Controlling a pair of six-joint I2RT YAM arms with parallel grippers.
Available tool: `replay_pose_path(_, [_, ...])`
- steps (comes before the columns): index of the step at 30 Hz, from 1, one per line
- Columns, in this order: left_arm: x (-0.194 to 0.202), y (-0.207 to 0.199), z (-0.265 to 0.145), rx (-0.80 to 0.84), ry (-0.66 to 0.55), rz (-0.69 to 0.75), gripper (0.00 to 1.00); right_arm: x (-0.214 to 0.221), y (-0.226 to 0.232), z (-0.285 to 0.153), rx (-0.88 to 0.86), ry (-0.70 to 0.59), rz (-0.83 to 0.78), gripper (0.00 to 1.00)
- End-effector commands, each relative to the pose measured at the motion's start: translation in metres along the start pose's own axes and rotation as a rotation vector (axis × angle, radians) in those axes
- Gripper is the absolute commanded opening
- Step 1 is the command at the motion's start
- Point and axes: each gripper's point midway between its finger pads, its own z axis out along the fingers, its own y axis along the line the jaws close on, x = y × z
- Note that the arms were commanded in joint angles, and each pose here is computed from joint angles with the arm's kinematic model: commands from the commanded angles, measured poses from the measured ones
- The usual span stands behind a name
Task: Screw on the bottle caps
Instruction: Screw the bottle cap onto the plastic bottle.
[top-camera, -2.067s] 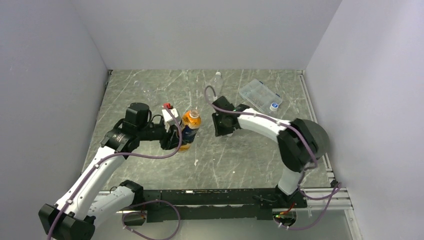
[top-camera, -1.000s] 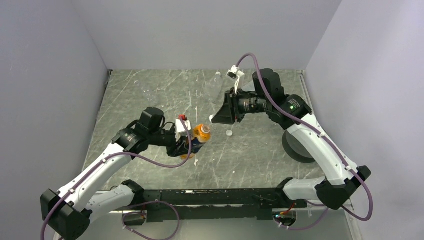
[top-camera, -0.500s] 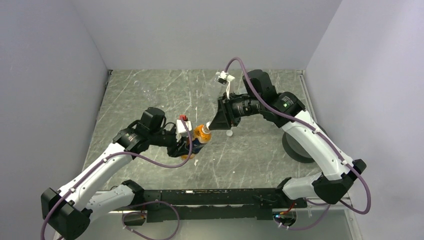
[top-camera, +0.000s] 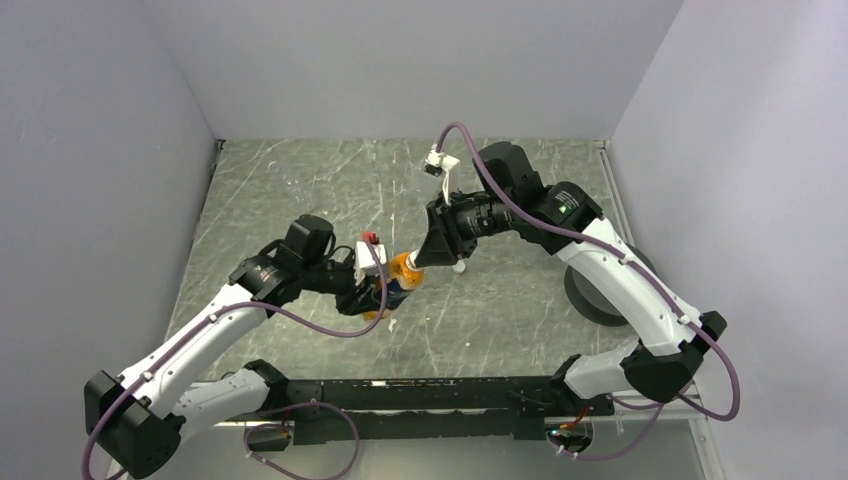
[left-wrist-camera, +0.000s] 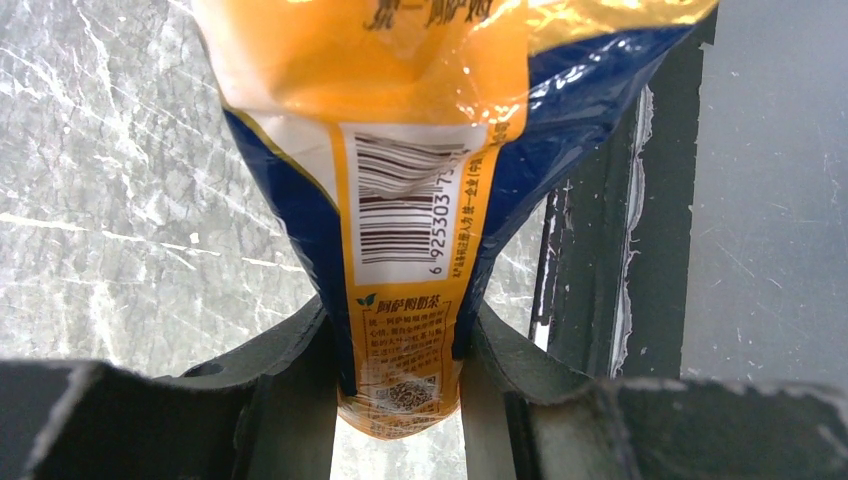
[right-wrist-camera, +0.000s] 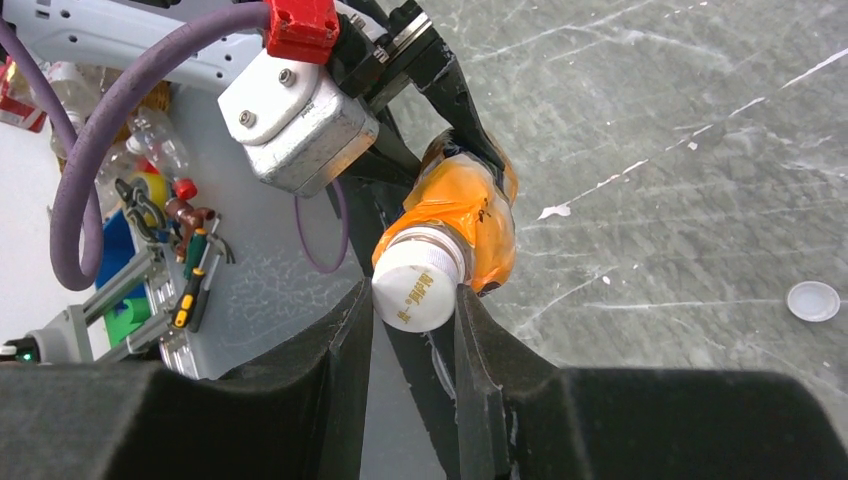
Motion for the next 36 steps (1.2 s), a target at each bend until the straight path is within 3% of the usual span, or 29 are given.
replay_pose_path(1, [-0.010, 0.001, 0.000, 0.000, -0.014, 0.044, 0.00, -0.003, 0.009, -0.005, 0.000, 0.006, -0.055, 0.14])
replay_pose_path(12, [-0.006, -0.001, 0.004, 0.002, 0.025, 0.056, 0.00, 0.011, 0.014, 0.000, 0.033, 0.091, -0.067, 0.13])
replay_pose_path(36, [-0.009, -0.008, 0.005, 0.037, 0.032, -0.008, 0.00, 0.019, 0.012, 0.006, 0.141, 0.138, -0.099, 0.10])
